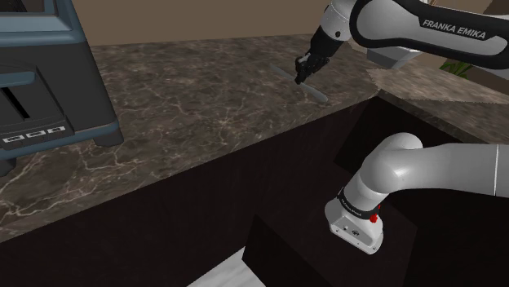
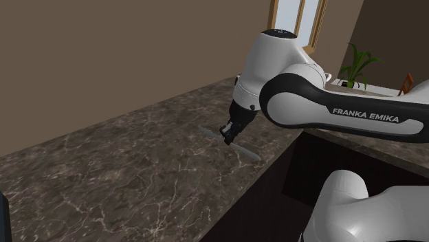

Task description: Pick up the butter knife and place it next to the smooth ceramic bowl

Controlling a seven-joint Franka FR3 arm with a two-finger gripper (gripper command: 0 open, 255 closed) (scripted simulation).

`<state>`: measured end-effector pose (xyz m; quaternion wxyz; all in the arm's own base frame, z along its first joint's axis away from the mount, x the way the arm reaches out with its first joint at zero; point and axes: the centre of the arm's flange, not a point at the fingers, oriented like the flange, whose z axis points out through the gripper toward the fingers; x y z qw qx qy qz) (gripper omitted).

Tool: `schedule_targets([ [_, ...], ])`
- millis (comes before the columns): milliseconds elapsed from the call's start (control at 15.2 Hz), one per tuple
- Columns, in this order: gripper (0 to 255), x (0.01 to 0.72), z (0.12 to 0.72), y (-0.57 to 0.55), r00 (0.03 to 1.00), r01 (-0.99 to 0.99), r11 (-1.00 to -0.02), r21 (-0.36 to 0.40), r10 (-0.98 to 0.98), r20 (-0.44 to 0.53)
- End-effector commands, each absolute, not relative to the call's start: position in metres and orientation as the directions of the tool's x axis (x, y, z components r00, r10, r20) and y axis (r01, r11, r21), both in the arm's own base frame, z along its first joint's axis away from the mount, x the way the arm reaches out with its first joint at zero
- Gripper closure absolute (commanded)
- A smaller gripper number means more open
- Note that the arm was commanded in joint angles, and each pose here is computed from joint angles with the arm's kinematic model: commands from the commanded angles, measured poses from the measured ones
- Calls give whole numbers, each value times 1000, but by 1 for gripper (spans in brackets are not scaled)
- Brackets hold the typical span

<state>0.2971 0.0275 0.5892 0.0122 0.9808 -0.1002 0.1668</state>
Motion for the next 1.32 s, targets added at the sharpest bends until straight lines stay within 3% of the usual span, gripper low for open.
schedule_targets([
  [0,255,297,589,28,924,-201,-980,-9,-192,330],
  [1254,255,297,689,28,924,-201,-980,-9,-192,330],
])
